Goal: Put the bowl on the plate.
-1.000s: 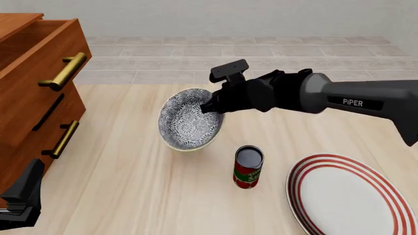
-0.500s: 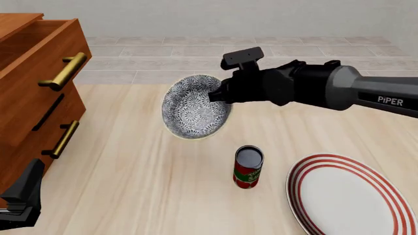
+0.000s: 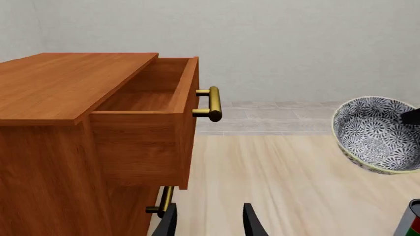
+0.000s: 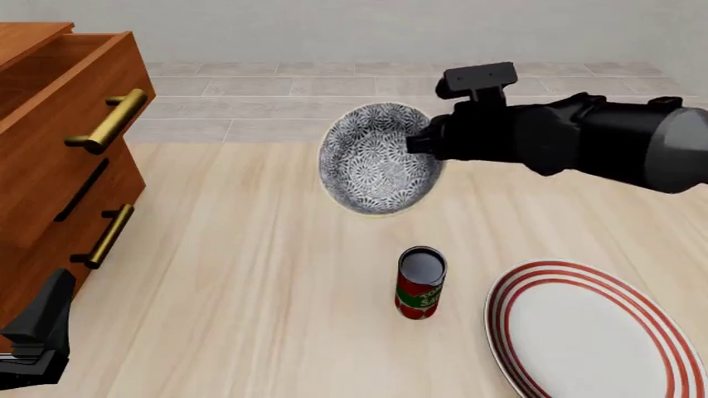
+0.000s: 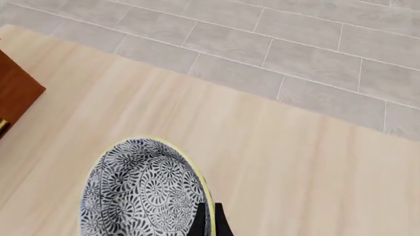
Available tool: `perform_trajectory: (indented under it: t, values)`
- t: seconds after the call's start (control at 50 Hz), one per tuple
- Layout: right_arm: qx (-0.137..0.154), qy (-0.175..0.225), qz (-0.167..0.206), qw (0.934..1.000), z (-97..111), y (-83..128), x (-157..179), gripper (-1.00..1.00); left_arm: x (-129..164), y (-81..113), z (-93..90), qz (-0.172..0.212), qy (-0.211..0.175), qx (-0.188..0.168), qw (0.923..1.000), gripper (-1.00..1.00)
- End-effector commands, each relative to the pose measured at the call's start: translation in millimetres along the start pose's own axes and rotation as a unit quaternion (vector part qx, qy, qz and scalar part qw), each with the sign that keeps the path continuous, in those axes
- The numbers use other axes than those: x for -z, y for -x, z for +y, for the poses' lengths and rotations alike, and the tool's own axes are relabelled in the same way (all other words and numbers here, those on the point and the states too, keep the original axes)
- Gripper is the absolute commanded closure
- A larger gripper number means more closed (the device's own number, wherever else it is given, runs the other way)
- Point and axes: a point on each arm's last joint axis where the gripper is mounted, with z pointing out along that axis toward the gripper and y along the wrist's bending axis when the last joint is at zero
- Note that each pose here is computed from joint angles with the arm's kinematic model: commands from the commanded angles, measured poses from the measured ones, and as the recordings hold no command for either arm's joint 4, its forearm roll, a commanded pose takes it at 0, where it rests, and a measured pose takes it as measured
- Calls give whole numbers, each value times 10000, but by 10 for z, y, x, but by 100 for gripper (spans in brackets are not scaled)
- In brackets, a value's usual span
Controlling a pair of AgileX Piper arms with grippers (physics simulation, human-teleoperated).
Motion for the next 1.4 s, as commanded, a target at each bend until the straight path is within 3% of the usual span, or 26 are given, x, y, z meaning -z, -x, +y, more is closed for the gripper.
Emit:
perform_trajectory:
  t: [0.02, 0.82, 1.4]
  values:
    - [-323, -296, -215, 9988, -257, -12, 269, 100, 0, 0, 0, 0, 0, 1, 10000, -100]
    - [-811, -1161, -456, 9889, -721, -371, 1164, 100, 0, 0, 0, 0, 0, 1, 10000, -100]
    - [-1155, -1737, -136, 9779, -843, -788, 1664, 100, -7, -4, -6, 29, -50, 13, 10000, -100]
